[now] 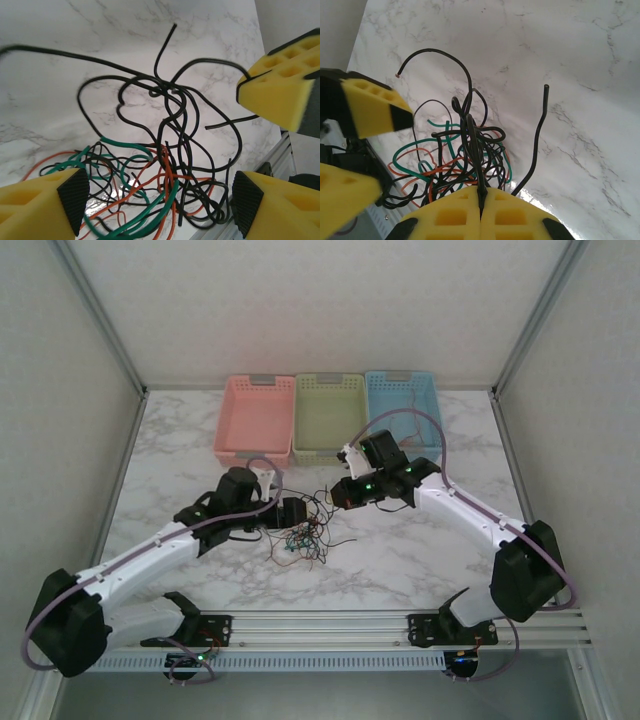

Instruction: Untangle the cables

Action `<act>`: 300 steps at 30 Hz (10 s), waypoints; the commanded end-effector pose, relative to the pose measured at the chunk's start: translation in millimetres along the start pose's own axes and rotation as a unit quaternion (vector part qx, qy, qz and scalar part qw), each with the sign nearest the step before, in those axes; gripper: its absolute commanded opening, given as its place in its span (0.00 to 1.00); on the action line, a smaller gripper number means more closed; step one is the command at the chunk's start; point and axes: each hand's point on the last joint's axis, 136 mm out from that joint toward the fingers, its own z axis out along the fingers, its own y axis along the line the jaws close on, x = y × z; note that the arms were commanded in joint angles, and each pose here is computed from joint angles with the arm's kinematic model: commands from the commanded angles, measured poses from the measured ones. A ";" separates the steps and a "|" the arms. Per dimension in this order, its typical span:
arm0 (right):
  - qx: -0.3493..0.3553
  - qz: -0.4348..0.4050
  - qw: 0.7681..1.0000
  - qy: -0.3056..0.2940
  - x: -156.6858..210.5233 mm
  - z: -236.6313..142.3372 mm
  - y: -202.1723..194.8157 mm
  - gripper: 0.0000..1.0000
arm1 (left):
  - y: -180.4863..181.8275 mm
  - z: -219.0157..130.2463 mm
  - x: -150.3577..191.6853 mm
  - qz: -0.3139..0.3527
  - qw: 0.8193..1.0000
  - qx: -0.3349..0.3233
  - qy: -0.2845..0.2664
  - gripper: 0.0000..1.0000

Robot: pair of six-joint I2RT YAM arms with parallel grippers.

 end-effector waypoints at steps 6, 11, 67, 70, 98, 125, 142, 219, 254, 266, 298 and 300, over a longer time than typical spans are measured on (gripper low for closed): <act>-0.010 -0.019 1.000 -0.014 -13.3 -2.2 13.3 0.00 | 8.6 27.3 10.6 -0.005 1.000 0.001 0.021 0.75; -0.009 -0.020 1.000 -0.014 -13.9 -3.0 14.0 0.00 | 14.4 44.6 16.3 -0.018 0.999 0.001 0.033 0.65; 0.116 0.046 0.981 -0.150 -21.3 -105.6 -59.2 0.00 | 80.7 -47.0 2.5 -0.022 0.983 -0.172 -0.063 0.00; 0.063 0.026 0.986 -0.155 -23.5 -97.1 -37.7 0.00 | 76.2 -41.8 2.9 -0.023 0.986 -0.157 -0.056 0.00; 0.097 -0.033 0.983 -0.149 -50.5 -44.6 -10.5 0.56 | 48.2 -38.3 -4.9 -0.021 0.994 -0.091 -0.058 0.00; -0.011 -0.134 0.988 -0.071 -7.5 75.1 72.2 0.54 | 45.1 -42.5 -7.0 -0.023 0.994 -0.090 -0.062 0.00; 0.040 -0.170 0.983 -0.063 -12.1 69.6 59.1 0.00 | 60.8 -54.8 -8.3 -0.032 0.987 -0.136 -0.084 0.00; 0.110 0.040 0.878 -0.463 -102.7 -288.5 -19.5 0.00 | 82.5 -75.2 -6.6 -0.041 0.974 -0.186 -0.119 0.00; 0.047 0.036 0.900 -0.431 -273.7 -211.8 -32.1 0.00 | 82.9 -70.5 -5.4 -0.042 0.976 -0.186 -0.109 0.00; 0.144 0.106 0.950 -0.256 -260.6 -42.2 -158.9 0.00 | 85.9 -70.1 -1.4 -0.043 0.975 -0.189 -0.105 0.00; 0.210 0.087 0.971 -0.071 -221.4 93.1 -167.1 0.44 | 90.6 -64.1 3.3 -0.046 0.976 -0.189 -0.094 0.00; 0.207 0.084 0.971 -0.081 -226.8 85.1 -161.0 0.47 | 90.4 -64.0 3.0 -0.046 0.976 -0.188 -0.095 0.00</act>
